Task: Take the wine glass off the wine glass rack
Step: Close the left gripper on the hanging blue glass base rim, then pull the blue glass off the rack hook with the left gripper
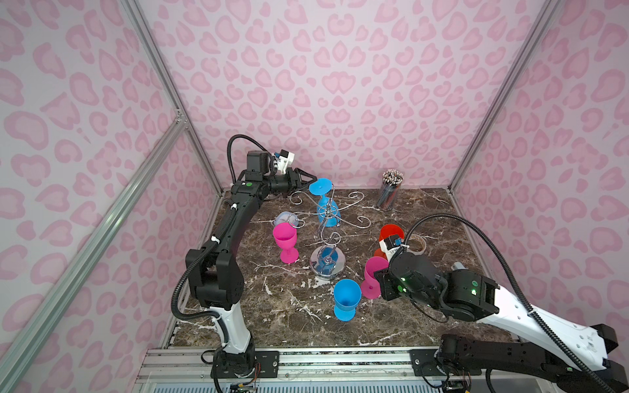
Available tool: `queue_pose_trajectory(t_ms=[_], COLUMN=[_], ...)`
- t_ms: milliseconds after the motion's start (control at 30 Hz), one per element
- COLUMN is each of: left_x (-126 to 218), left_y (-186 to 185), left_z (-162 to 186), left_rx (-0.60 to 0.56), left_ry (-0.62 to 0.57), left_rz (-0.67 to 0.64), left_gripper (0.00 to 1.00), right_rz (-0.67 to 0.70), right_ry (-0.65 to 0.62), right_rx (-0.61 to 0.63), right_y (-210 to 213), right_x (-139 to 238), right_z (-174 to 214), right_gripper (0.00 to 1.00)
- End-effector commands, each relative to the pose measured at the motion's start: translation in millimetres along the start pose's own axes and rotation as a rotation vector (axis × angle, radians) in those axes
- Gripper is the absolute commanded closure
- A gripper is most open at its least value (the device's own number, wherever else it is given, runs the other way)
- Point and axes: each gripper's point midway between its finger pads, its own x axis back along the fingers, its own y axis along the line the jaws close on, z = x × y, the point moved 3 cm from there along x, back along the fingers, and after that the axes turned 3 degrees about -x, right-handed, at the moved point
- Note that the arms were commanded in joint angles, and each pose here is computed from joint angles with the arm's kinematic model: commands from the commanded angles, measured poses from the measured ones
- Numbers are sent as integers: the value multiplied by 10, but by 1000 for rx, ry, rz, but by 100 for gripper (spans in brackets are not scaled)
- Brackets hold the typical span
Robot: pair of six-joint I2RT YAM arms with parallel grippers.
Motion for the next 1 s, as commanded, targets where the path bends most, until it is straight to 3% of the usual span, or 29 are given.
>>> queue_pose_trajectory(t_ms=[0,333,733,967], left_x=[1,39,98,121], left_y=[-63,-86,-175,-217], left_z=[3,65,101,102], left_rx=[-17,-14,-27,-35], left_ry=[4,8,4,2], left_rz=[29,30,34,37], left_gripper=[57,71,79,88], right_rz=[-3,-9,-10,-10], right_ry=[-8,-10,-12,-9], right_rx=[-3,-6,-10,-11], right_y=[4,-3,-17,-22], right_x=[-8,-11,-7,-7], right_z=[-7,8,21,30], right_gripper=[87,87,88,88])
